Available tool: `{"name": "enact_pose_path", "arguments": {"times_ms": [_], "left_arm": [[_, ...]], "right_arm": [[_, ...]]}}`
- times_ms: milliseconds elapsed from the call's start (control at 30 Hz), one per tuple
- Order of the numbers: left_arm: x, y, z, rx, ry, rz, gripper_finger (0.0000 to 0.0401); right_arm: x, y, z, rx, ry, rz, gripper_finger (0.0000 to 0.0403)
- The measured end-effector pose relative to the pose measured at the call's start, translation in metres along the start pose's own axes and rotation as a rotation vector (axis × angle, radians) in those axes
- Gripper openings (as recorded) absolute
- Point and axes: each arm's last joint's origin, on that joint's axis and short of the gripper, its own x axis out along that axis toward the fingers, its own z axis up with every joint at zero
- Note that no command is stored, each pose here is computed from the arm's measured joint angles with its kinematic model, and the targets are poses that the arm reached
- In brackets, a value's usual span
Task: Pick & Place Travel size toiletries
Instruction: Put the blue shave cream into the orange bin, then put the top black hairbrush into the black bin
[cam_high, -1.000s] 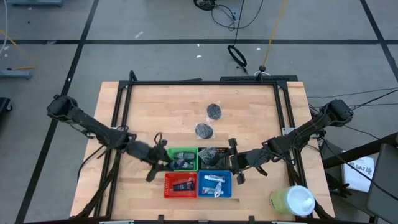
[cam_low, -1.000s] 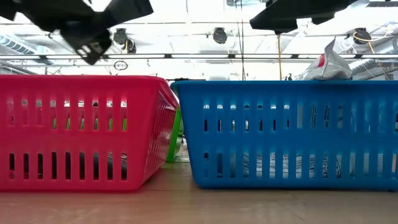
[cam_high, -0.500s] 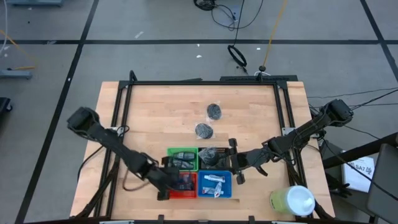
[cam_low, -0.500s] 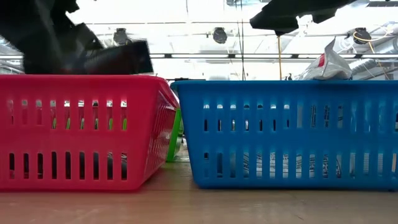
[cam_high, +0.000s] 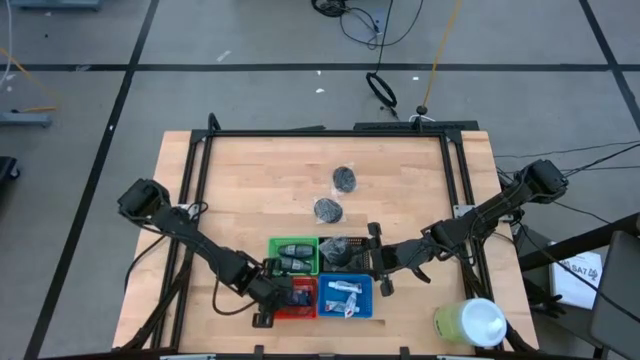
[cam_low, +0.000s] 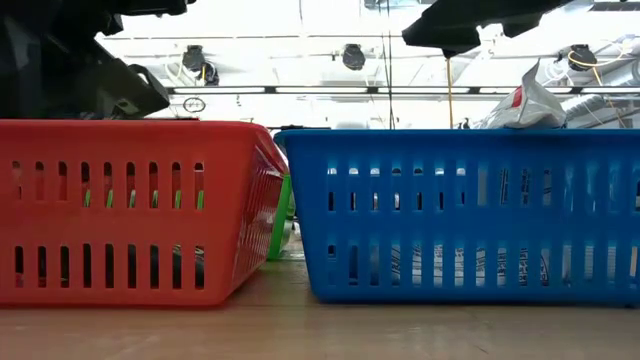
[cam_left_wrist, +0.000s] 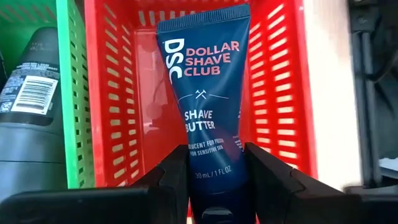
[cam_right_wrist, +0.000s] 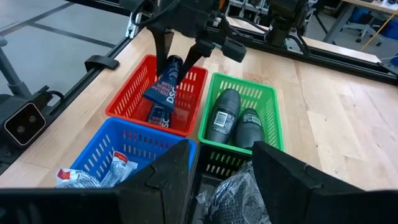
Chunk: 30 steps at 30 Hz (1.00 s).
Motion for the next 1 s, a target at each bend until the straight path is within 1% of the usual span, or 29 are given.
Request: {"name": "enact_pose_path", "arguments": {"times_ms": [67,167,267,367,467,567,667,767,1000], "left_arm": [[-0.001,0.002,0.002,-0.015,0.0,-0.023,0.0124],[0.0,0.005,0.003,-0.039,0.014,-0.022,0.0128],[0.0,0.009,0.005,-0.053,0.008,-0.018,0.0146],[0.0,0.01,0.008,-0.061,0.002,-0.049,0.0179],[0.0,0.01,0.009,-0.061,0.02,-0.093,0.0222],[-0.001,0.01,0.009,-0.033,0.025,-0.1,0.026],[-0.011,0.012,0.01,0.009,-0.007,-0.073,0.0288],[-0.034,0.01,0.011,0.072,-0.098,-0.007,0.0305],[-0.099,0.001,0.009,0.335,-0.362,0.107,0.0319]], "right_arm": [[0.0,0.0,0.0,0.0,0.0,0.0,0.0167],[0.0,0.0,-0.004,-0.001,0.003,0.0,0.0167],[0.0,0.0,-0.01,0.0,-0.003,0.0,0.0166],[0.0,0.0,-0.017,0.008,-0.028,0.0,0.0166],[-0.001,0.0,-0.019,0.018,-0.057,-0.001,0.0166],[-0.001,0.0,-0.019,0.022,-0.071,-0.001,0.0166],[-0.001,0.0,-0.017,0.028,-0.089,-0.001,0.0166],[-0.001,0.0,-0.016,0.031,-0.1,-0.002,0.0167],[-0.001,-0.001,-0.015,0.004,-0.109,-0.01,0.0167]]}}
